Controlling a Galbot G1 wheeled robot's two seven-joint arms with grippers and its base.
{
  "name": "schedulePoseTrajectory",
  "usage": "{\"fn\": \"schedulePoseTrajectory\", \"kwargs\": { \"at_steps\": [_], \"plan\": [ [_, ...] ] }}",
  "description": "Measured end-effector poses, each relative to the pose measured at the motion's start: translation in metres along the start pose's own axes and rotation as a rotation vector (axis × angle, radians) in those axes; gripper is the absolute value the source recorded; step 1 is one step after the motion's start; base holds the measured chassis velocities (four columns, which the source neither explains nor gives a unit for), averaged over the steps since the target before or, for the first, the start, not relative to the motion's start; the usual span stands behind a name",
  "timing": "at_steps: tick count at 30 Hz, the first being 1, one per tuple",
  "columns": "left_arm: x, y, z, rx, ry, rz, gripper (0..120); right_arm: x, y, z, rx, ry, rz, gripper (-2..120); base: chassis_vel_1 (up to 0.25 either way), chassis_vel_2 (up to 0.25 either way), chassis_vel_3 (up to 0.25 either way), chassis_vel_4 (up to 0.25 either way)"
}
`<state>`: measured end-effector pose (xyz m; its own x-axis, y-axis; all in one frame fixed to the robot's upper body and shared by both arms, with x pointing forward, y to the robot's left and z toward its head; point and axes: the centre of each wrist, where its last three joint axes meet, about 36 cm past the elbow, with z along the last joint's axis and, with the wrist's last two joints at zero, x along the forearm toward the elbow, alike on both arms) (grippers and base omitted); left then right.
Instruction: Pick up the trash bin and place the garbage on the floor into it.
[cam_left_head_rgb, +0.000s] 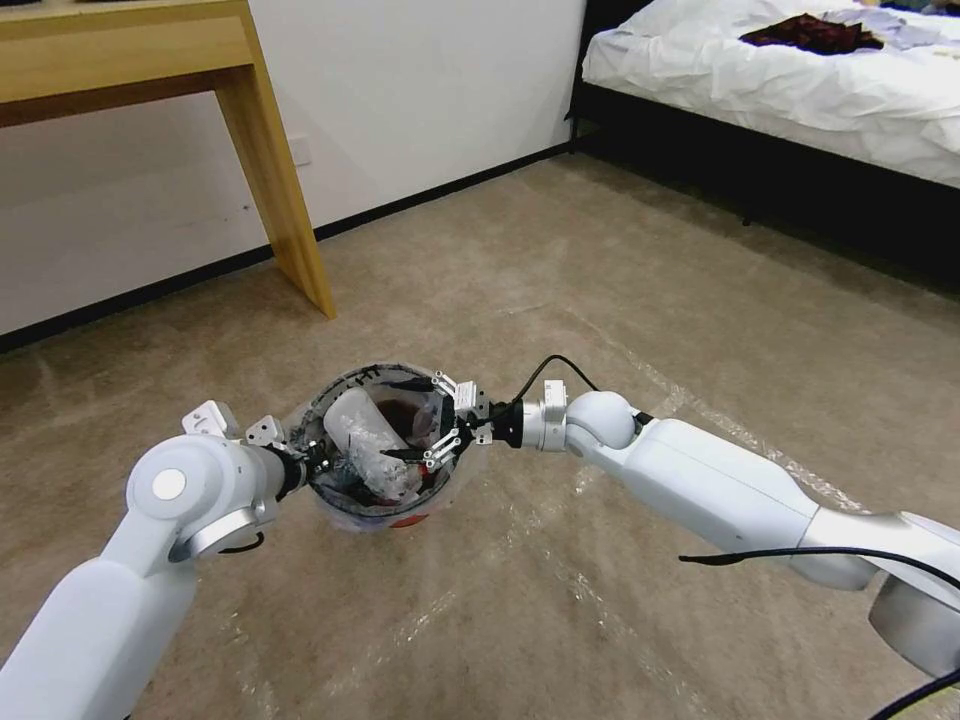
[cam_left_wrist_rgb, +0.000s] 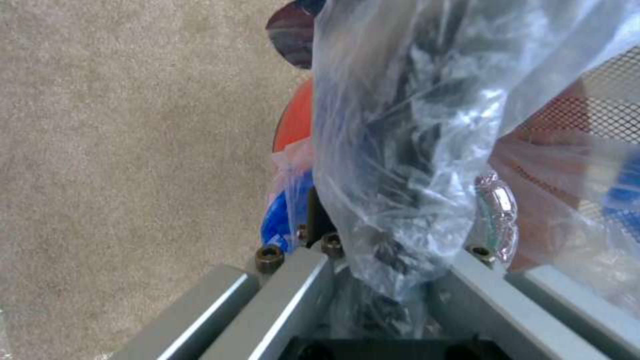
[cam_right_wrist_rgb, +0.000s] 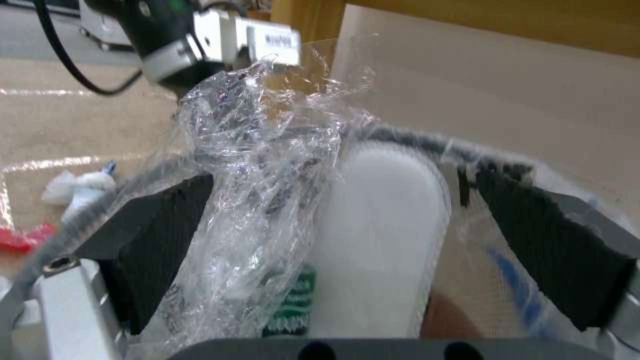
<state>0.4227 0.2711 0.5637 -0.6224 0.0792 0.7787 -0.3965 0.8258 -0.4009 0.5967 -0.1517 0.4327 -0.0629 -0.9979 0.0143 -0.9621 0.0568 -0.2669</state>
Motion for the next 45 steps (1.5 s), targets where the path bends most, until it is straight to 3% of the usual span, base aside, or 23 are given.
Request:
{"fn": "schedulePoseTrajectory", "kwargs": {
  "at_steps": [10, 21, 28, 32, 45],
  "plan": [
    [0.005, 0.001, 0.005, -0.017, 0.003, 0.004, 0, -0.018, -0.02, 0.009, 0.063, 0.03, 0.003, 100, 0.0, 0.0, 0.0, 0.0],
    [0.008, 0.002, 0.004, -0.02, 0.009, 0.004, 0, -0.026, -0.045, 0.015, 0.181, 0.114, -0.099, 100, 0.0, 0.0, 0.0, 0.0],
    [0.009, 0.001, 0.001, -0.016, 0.013, 0.012, 0, -0.02, -0.055, 0.007, 0.215, 0.137, -0.128, 100, 0.0, 0.0, 0.0, 0.0],
    [0.009, 0.0, 0.0, -0.015, 0.018, 0.024, 0, -0.016, -0.062, 0.002, 0.295, 0.165, -0.185, 100, 0.0, 0.0, 0.0, 0.0],
    [0.004, 0.001, -0.003, -0.002, 0.026, 0.023, 0, -0.005, -0.071, -0.007, 0.292, 0.133, -0.153, 100, 0.0, 0.0, 0.0, 0.0]
  ]
}}
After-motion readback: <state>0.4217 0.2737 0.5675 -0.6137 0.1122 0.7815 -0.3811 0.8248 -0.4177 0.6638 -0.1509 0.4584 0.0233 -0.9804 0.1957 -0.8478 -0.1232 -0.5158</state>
